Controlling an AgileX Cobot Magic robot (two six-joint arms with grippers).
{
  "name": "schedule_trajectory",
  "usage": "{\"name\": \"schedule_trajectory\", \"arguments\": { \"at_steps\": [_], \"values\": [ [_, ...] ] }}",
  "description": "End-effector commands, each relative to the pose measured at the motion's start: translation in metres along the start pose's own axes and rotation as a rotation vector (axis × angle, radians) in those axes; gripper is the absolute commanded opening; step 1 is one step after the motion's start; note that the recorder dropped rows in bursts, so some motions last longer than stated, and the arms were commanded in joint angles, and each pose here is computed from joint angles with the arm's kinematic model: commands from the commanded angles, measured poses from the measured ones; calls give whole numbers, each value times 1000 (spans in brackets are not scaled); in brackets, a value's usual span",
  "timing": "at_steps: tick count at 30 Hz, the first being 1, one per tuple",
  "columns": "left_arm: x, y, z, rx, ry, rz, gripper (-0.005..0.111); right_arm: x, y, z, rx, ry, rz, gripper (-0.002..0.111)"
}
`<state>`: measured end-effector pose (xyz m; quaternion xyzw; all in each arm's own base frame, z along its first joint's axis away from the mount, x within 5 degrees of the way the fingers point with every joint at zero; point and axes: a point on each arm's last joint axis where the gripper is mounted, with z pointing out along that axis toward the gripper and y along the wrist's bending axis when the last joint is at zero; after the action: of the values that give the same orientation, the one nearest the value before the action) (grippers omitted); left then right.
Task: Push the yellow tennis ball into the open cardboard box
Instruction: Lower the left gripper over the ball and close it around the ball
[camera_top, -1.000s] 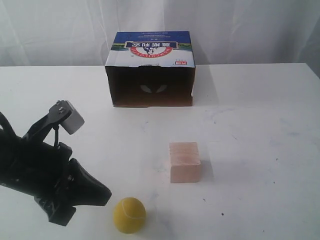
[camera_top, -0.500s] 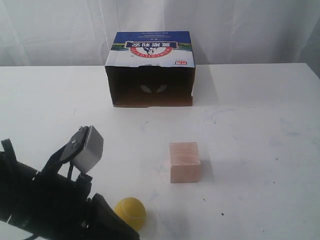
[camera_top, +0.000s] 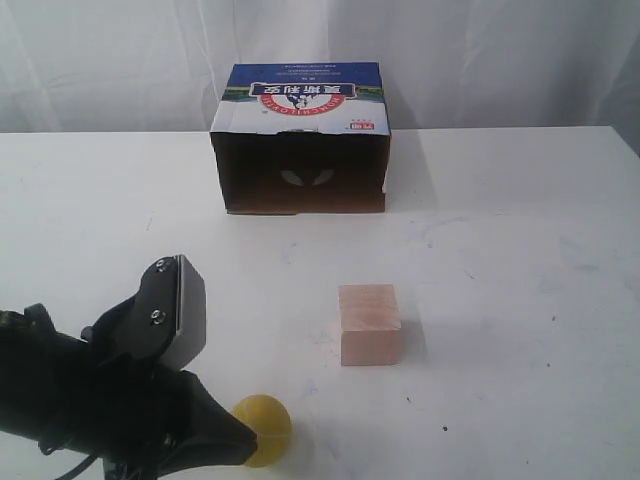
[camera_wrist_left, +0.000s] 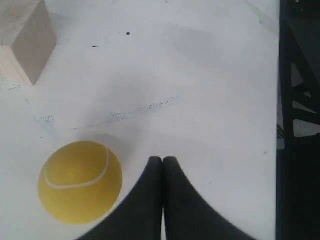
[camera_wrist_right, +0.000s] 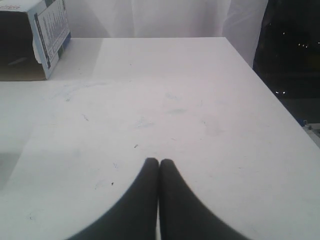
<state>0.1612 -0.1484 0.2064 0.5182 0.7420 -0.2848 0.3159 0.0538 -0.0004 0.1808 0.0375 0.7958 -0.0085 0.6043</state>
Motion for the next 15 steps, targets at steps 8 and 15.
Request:
{"name": "schedule_trajectory", "arguments": {
  "at_steps": [8, 15],
  "values": [
    [4, -3, 3, 31, 24, 58, 0, -1, 0, 0, -3, -12, 3, 0],
    [12, 0, 13, 71, 65, 56, 0, -1, 0, 0, -3, -12, 3, 0]
  ]
}}
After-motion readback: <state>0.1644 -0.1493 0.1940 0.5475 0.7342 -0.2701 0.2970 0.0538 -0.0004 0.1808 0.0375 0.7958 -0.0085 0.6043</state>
